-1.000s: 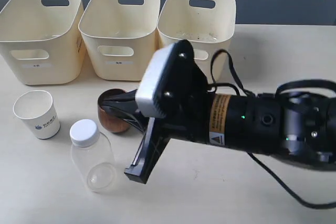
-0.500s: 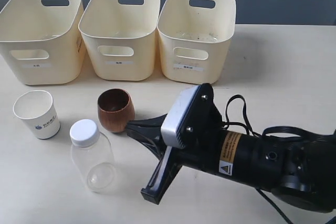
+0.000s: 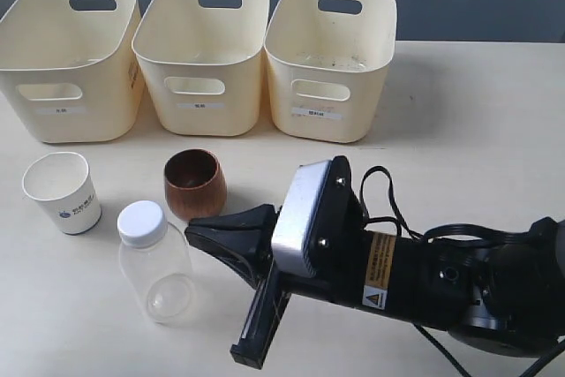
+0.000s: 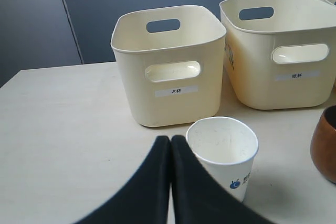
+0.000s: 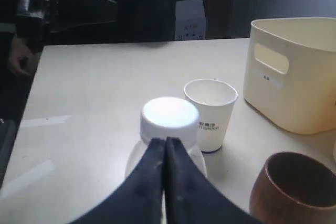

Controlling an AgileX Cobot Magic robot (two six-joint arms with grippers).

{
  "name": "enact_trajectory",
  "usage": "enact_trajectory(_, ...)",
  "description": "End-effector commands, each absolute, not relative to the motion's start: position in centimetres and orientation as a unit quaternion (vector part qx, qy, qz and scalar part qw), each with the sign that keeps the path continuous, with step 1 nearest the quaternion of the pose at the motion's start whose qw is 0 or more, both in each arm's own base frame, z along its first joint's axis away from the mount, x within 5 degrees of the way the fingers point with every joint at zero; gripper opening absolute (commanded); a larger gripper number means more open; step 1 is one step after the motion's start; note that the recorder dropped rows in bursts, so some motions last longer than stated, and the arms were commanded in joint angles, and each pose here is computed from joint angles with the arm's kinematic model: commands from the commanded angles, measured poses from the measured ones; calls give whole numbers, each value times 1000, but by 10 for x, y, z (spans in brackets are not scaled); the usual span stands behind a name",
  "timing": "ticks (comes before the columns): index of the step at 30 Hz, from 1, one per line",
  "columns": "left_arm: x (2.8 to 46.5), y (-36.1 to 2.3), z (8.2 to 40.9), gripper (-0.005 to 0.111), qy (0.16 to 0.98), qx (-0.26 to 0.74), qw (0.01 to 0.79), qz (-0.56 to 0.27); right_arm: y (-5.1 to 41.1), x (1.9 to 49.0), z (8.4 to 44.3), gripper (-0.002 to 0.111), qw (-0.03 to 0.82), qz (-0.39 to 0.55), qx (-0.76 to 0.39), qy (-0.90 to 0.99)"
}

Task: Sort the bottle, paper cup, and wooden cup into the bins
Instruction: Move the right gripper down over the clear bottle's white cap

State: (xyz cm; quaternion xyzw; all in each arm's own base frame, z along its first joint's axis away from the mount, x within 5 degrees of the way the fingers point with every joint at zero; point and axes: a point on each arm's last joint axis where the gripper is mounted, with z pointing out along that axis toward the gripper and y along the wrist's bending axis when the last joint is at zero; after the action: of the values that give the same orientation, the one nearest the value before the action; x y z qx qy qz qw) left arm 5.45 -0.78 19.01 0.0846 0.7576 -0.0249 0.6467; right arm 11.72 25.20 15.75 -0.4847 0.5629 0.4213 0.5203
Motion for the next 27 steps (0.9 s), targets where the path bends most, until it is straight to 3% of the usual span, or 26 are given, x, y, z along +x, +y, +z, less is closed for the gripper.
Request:
enact_trajectory(1, 55, -8, 192, 0, 754, 83, 651, -27, 253, 111, 160, 2, 520, 439, -498, 537)
enact_trajectory(4, 55, -8, 192, 0, 754, 83, 651, -27, 253, 111, 160, 21, 520, 438, -499, 538)
enact_trajectory(6, 55, -8, 192, 0, 754, 83, 651, -27, 253, 112, 160, 44, 523, 437, -493, 540)
enact_trajectory(9, 55, -8, 192, 0, 754, 83, 651, -27, 252, 117, 161, 88, 523, 442, -463, 562)
enact_trajectory(11, 55, -8, 192, 0, 754, 83, 651, -27, 251, 120, 161, 102, 518, 449, -432, 586)
enact_trajectory(27, 55, -8, 192, 0, 754, 83, 651, -27, 269, 131, 163, 104, 478, 436, -438, 624)
